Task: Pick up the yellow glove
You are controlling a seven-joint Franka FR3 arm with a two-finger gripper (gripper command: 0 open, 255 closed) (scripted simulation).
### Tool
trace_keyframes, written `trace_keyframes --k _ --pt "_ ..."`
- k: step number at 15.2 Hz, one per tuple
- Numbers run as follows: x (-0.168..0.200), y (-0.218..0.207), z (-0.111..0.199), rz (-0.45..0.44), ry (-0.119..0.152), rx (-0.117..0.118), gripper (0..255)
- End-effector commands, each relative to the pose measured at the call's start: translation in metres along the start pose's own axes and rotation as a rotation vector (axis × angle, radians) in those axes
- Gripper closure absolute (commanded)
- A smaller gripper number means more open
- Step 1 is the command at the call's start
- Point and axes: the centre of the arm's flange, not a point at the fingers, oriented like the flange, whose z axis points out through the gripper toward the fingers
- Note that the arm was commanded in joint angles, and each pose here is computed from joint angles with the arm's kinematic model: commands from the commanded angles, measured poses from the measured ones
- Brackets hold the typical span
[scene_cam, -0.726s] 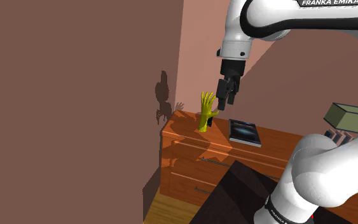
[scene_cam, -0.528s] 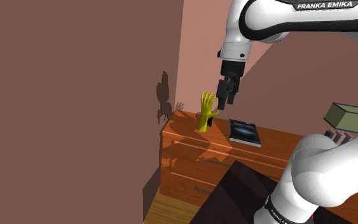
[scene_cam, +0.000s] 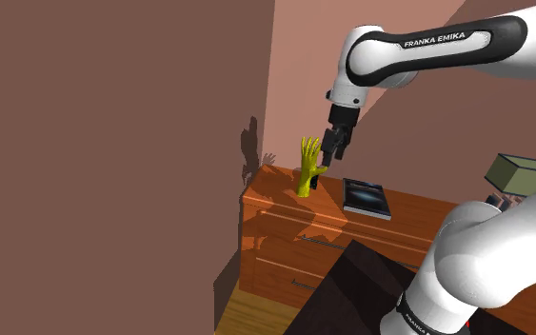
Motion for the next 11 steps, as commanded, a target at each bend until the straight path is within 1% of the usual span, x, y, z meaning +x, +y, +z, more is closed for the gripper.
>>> trace_keyframes --k 1,11 --pt "0.007 0.022 0.009 0.003 0.019 0.003 0" --pt "0.048 0.136 0.057 0.023 0.106 0.023 0"
